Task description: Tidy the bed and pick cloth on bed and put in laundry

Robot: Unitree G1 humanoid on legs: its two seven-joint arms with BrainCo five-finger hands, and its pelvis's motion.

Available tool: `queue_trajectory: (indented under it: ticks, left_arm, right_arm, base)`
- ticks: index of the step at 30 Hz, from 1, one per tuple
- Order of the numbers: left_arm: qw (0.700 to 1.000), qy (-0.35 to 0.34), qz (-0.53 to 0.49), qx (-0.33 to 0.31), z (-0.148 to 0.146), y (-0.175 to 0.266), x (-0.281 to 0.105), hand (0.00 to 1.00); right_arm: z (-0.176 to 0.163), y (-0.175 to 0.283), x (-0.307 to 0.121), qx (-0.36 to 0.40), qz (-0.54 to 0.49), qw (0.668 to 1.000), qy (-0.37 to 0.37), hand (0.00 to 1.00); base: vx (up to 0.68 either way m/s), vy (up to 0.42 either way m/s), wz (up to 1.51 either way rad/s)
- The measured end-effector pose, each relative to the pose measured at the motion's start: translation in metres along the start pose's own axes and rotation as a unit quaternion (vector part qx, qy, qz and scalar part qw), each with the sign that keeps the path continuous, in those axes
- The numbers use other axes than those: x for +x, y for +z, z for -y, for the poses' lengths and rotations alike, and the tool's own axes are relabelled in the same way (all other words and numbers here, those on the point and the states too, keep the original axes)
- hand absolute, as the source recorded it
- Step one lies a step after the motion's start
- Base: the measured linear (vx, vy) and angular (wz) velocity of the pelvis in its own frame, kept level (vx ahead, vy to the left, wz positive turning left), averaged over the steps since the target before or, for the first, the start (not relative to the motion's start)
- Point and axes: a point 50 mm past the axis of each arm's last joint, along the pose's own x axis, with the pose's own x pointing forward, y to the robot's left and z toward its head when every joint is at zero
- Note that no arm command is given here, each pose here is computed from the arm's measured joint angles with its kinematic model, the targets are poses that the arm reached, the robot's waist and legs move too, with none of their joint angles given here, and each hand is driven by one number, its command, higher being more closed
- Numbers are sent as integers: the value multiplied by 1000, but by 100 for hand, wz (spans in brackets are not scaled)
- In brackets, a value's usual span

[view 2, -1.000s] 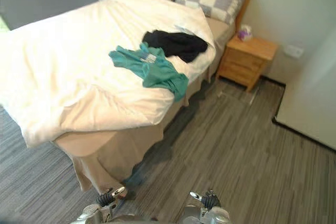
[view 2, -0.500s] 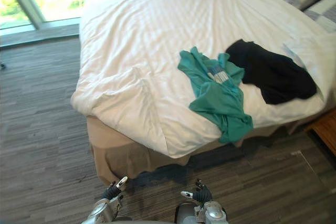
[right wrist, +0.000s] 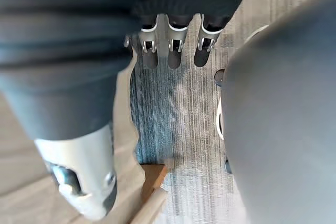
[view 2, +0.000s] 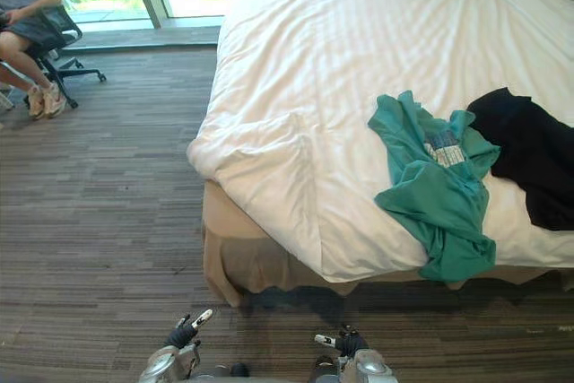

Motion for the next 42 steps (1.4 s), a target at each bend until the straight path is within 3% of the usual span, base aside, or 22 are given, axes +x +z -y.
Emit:
queue_trajectory:
  ticks: [6, 10, 13, 14, 15, 16, 19, 23, 26, 28, 32, 37, 42]
  left_arm:
    - [995, 64, 57, -57, -8, 12, -4, 0]
    - [971, 116, 193, -83, -14, 71, -16, 0]
    - [927, 158, 339, -34, -19, 136, -39, 0]
    - [873, 199, 444, 26, -21, 166, -57, 0]
    - [820, 205, 533, 46, -27, 197, -80, 0]
    - [798, 207, 564, 48, -32, 213, -89, 0]
    - [808, 239, 538, 27, -73, 265, -98, 0]
    - [800, 213, 554, 86, -76, 280, -105, 0]
    - [769, 201, 589, 144, -61, 307, -118, 0]
    - [748, 189, 607, 193, -37, 327, -124, 0]
    - [726, 191, 611, 249, -10, 339, -127, 0]
    - [709, 186, 597, 326, 22, 339, -121, 0]
    - [720, 169, 557, 379, 51, 326, -107, 0]
  right_arm:
    - [1, -4, -1, 29, -13, 999, -2, 0]
    - [2, -5, -4, 40, -13, 999, 0, 0]
    - [7, -8, -7, 53, -21, 998, -2, 0]
    - [10, -9, -8, 53, -26, 998, -4, 0]
    - [13, -11, -10, 55, -30, 998, -6, 0]
    - [15, -11, -11, 55, -29, 998, -8, 0]
    - [32, -19, -16, 61, -48, 996, -31, 0]
    - [42, -43, -24, 65, -88, 993, -45, 0]
    - [40, -47, -25, 67, -98, 992, -43, 0]
    - [39, -41, -25, 66, -93, 993, -42, 0]
    - [39, -35, -25, 65, -94, 993, -43, 0]
    - [44, -24, -27, 78, -104, 991, -45, 0]
    - [57, 8, -29, 68, -81, 993, -53, 0]
  base:
    - [-111, 0, 10]
    - [-115, -8, -2]
    - [-66, -11, -8]
    - [-10, -23, -7]
    - [15, -23, -6]
    - [47, -19, -7]
    - [76, -13, 6]
    - [171, 14, 5]
    - [117, 39, -12]
    - [35, 47, -11]
    - [-32, 12, -14]
    - [-103, -26, -11]
    - [-148, -37, -15]
